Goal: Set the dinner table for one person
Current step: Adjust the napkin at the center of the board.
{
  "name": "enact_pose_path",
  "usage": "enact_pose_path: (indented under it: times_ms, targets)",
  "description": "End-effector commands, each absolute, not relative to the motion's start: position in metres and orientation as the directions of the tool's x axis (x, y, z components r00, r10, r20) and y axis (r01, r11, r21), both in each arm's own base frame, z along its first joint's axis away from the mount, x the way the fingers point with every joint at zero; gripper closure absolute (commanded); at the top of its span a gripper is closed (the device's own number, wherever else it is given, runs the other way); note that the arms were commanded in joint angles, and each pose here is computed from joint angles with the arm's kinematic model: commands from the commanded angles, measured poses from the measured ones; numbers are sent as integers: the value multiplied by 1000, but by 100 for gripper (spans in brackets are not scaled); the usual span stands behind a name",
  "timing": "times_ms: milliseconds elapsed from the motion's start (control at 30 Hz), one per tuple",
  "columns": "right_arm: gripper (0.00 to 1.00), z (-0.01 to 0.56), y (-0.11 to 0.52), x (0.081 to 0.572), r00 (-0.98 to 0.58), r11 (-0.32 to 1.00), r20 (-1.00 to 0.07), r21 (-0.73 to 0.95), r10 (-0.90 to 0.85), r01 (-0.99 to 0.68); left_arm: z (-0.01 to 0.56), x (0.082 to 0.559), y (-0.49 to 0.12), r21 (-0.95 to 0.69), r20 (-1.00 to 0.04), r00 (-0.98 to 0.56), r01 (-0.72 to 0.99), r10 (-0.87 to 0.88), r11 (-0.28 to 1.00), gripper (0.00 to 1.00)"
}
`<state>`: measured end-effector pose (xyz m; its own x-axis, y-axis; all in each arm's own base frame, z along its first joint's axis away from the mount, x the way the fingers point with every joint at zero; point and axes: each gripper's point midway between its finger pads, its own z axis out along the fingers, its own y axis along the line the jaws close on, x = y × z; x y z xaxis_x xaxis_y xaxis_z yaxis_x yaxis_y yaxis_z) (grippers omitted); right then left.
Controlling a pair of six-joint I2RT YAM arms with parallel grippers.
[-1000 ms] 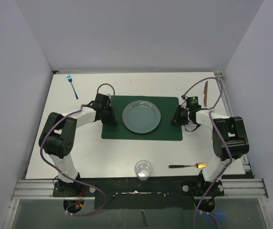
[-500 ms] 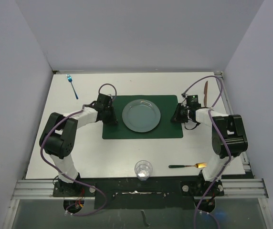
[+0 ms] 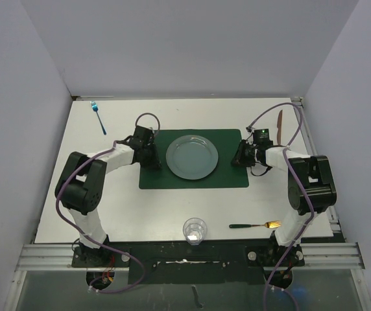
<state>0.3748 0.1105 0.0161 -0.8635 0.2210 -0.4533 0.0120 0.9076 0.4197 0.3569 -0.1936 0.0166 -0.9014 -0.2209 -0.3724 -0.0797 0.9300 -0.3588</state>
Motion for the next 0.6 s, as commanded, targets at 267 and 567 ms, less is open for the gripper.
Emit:
enact_pose_path:
  times_ms: [267,567]
  targets:
    - [45,119,122,389,-736,904,-651,407,187,-130,99,367,-203,-383,-502,-831,-33,-238,923,49]
    - [47,232,107,374,-492,917,-842,350,219,-191,246,387,-140,-372,-793,-461,-150,-397,916,49]
